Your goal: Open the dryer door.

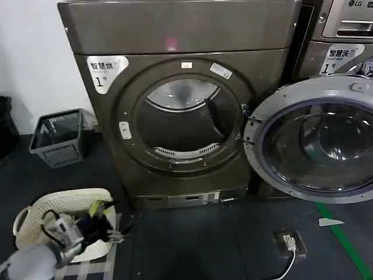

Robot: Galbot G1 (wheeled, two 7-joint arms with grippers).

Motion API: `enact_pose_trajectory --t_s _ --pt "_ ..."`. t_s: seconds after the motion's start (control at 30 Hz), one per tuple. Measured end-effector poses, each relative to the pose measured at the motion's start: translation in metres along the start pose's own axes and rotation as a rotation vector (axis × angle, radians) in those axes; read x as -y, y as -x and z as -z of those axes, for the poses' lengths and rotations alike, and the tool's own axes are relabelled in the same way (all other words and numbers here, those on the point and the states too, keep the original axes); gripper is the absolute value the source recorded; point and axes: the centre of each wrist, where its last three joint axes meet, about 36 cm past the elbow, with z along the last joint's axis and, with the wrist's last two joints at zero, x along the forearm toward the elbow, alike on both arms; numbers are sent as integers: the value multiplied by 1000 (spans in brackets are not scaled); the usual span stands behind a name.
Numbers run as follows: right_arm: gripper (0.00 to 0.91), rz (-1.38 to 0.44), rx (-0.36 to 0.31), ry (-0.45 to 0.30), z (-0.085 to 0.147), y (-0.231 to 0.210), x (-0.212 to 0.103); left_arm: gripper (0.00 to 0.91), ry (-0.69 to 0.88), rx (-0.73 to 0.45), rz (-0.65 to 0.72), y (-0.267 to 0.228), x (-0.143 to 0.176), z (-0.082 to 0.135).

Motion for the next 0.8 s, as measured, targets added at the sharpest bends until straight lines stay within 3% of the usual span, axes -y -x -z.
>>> enact_pose_trajectory --t_s 0.4,0.6,0.8 --pt "907 16 -18 23 -12 0 -10 907 -396 -394 116 -13 -60 -22" --pt "907 21 -7 21 -7 2 -12 907 -531 -479 118 -22 -82 -25" --pt "907 23 -11 24 -9 0 -13 907 -654 -452 153 -33 -111 -29"
